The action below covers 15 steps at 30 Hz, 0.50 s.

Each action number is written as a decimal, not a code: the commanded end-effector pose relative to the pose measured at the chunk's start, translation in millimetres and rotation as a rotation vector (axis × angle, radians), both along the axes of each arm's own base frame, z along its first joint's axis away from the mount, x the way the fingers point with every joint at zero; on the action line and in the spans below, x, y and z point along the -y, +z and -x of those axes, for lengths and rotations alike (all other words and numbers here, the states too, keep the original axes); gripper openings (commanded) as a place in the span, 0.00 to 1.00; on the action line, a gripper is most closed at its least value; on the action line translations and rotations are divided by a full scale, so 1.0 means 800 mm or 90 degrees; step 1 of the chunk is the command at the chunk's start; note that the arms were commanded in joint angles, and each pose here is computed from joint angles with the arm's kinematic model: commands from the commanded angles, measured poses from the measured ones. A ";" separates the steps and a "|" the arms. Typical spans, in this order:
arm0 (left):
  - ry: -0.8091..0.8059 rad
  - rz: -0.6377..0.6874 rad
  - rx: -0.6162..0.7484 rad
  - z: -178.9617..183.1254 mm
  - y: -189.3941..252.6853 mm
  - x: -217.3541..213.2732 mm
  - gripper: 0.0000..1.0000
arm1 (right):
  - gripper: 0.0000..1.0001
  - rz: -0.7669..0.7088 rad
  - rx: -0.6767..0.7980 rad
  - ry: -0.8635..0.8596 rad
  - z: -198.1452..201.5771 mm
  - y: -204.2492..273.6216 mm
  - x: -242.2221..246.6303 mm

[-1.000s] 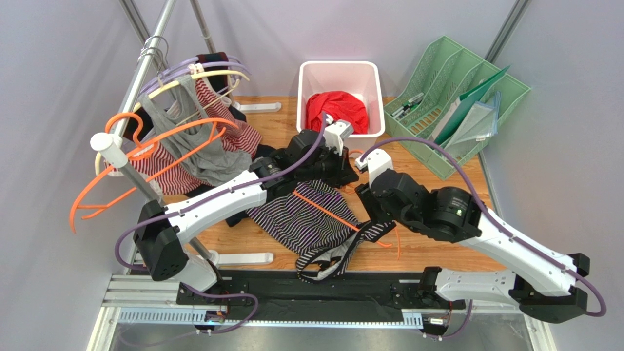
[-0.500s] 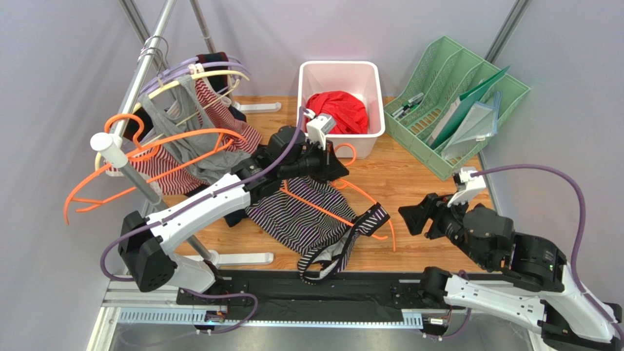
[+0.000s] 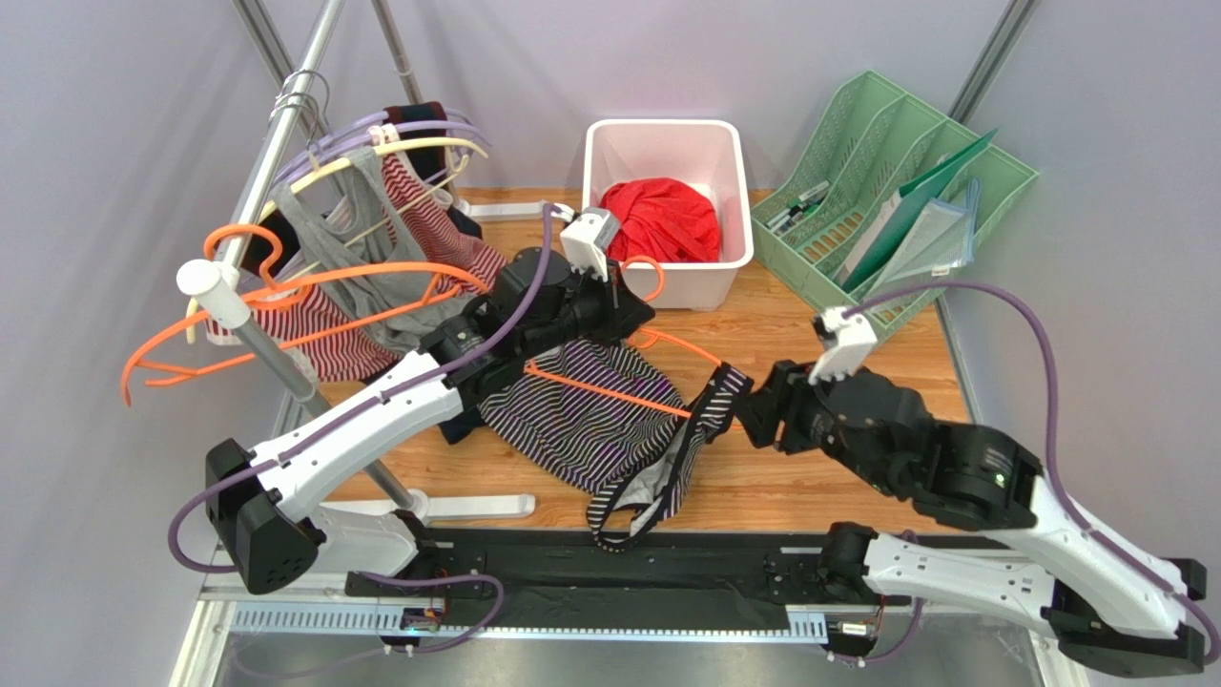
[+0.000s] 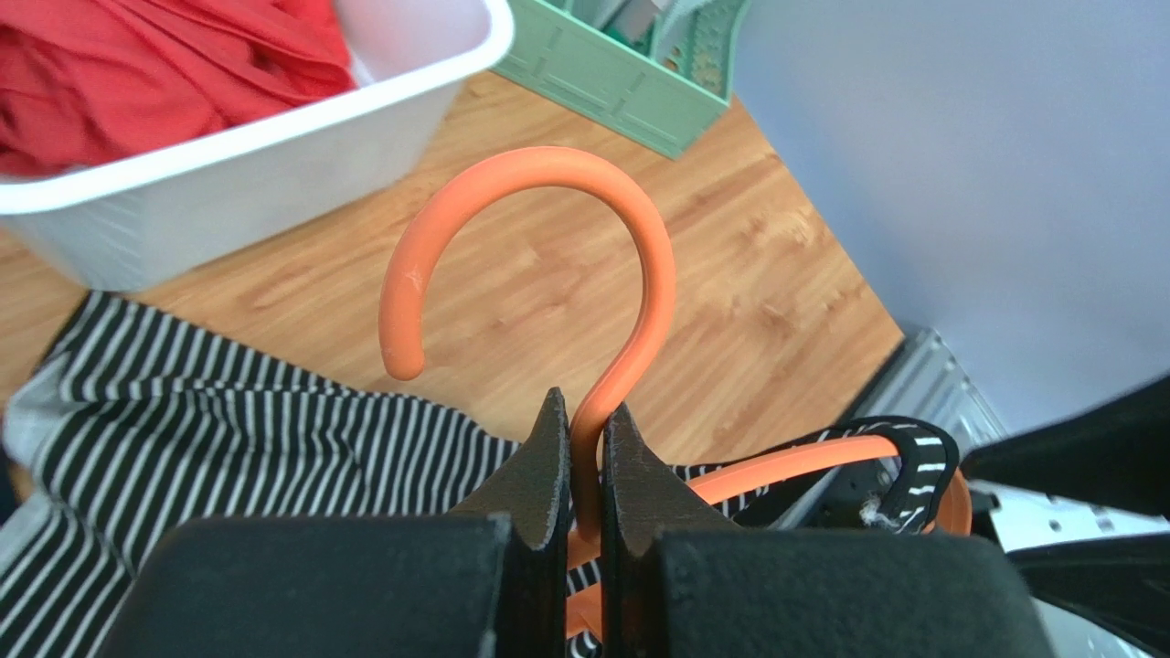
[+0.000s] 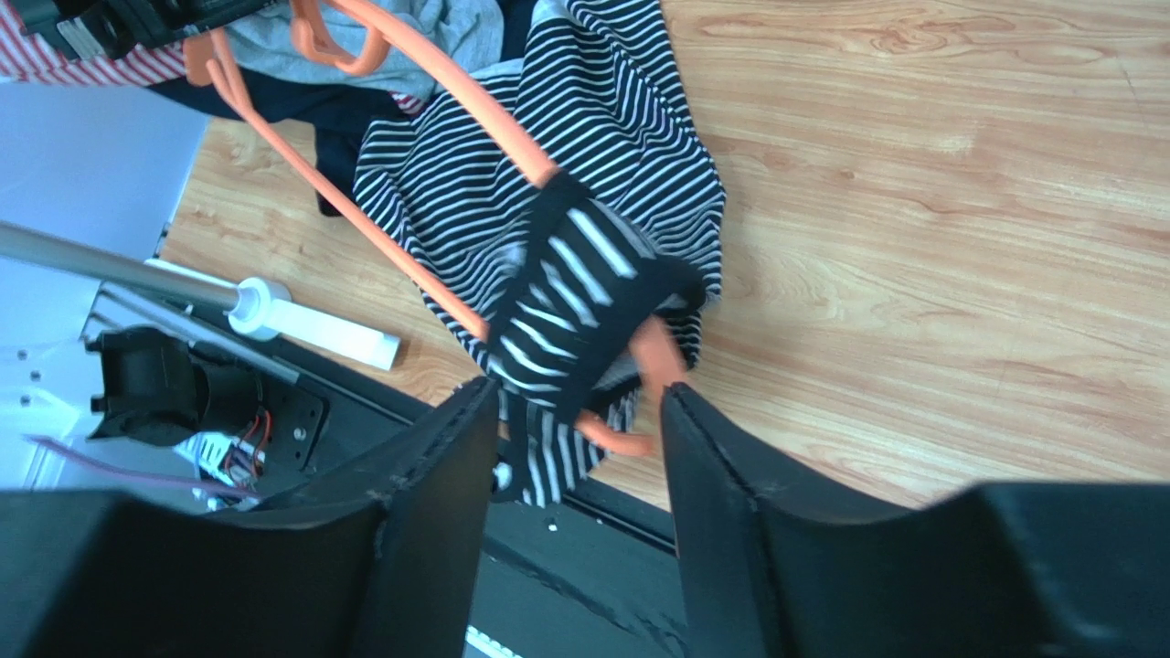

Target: Remove the tank top from the hanger

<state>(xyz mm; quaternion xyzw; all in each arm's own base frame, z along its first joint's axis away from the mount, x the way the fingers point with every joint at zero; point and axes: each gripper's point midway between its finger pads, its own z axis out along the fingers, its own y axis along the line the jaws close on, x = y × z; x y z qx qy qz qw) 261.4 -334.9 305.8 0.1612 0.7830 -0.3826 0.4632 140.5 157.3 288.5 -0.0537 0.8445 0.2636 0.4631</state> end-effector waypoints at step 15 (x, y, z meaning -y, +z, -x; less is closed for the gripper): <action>0.097 0.041 0.058 -0.015 0.039 -0.035 0.00 | 0.48 0.180 0.022 -0.093 -0.045 0.009 -0.040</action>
